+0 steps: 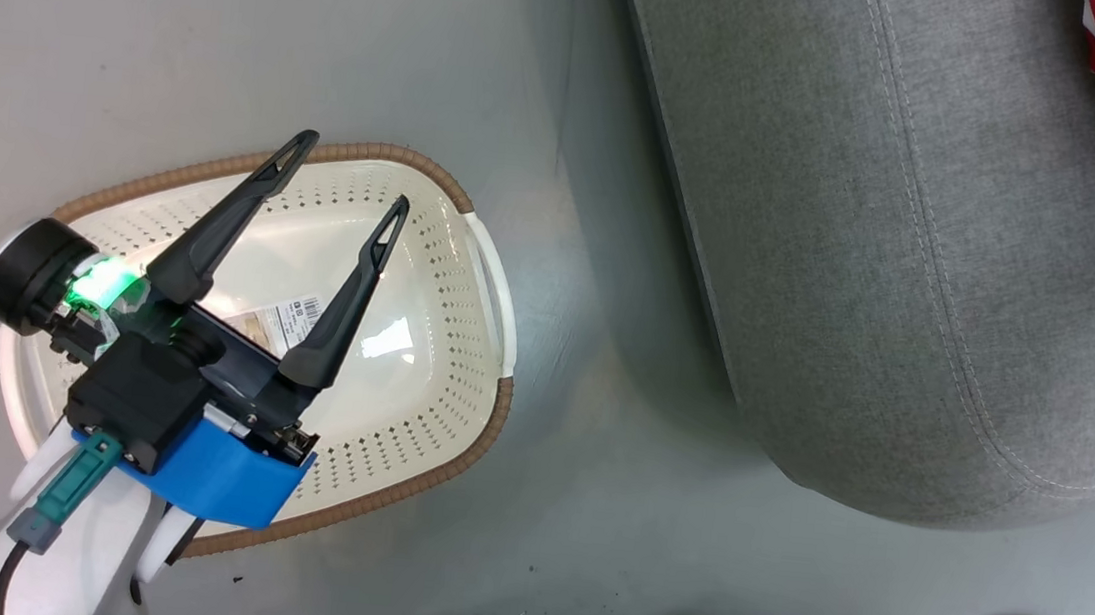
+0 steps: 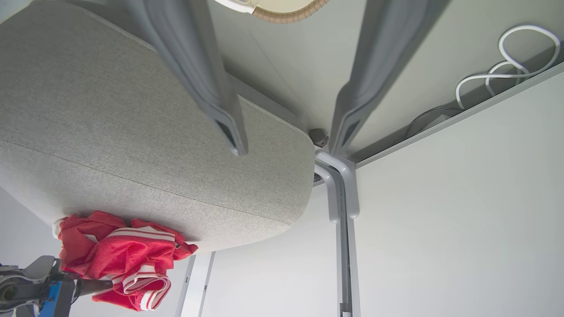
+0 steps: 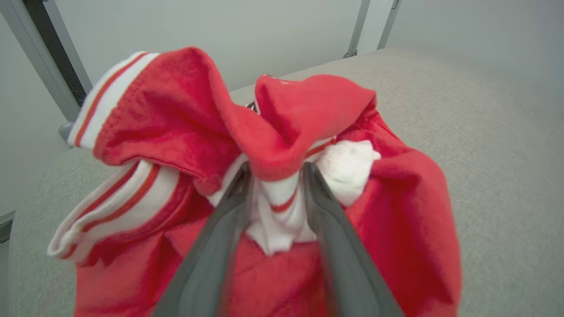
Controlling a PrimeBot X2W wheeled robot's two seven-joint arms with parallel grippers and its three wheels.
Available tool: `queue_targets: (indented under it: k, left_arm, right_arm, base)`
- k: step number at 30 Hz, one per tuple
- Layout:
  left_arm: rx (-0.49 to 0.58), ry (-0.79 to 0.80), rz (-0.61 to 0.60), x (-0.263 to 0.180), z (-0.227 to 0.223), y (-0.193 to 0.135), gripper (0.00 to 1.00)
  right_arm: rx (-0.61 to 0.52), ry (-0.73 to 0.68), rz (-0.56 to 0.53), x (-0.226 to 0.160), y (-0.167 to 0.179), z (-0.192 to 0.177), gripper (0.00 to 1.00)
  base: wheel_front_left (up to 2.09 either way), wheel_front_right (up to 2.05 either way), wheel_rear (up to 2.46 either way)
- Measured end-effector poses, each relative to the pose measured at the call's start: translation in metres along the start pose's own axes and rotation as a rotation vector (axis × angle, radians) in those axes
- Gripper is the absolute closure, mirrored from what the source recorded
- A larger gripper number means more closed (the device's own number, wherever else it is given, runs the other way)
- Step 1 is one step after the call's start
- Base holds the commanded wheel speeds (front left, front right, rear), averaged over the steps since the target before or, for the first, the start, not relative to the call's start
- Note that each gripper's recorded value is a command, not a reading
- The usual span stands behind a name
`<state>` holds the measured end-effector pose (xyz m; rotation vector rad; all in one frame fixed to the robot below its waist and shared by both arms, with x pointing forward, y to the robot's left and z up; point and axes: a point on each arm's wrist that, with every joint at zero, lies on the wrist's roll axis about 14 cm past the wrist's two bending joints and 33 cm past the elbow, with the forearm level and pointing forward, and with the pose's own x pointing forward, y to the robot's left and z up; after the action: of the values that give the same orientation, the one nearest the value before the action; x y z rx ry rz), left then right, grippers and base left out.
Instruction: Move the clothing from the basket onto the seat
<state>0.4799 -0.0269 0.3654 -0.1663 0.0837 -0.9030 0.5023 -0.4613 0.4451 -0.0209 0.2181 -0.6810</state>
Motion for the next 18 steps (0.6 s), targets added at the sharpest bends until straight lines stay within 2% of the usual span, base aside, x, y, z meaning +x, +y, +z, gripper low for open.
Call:
queue_targets:
  k: [18]
  left_arm:
    - [-0.026, -0.032, 0.040, -0.001, 0.038, -0.020, 0.00]
  right_arm:
    - [0.032, -0.073, 0.061, -0.023, -0.005, 0.038, 0.00]
  base:
    - [0.00, 0.00, 0.00]
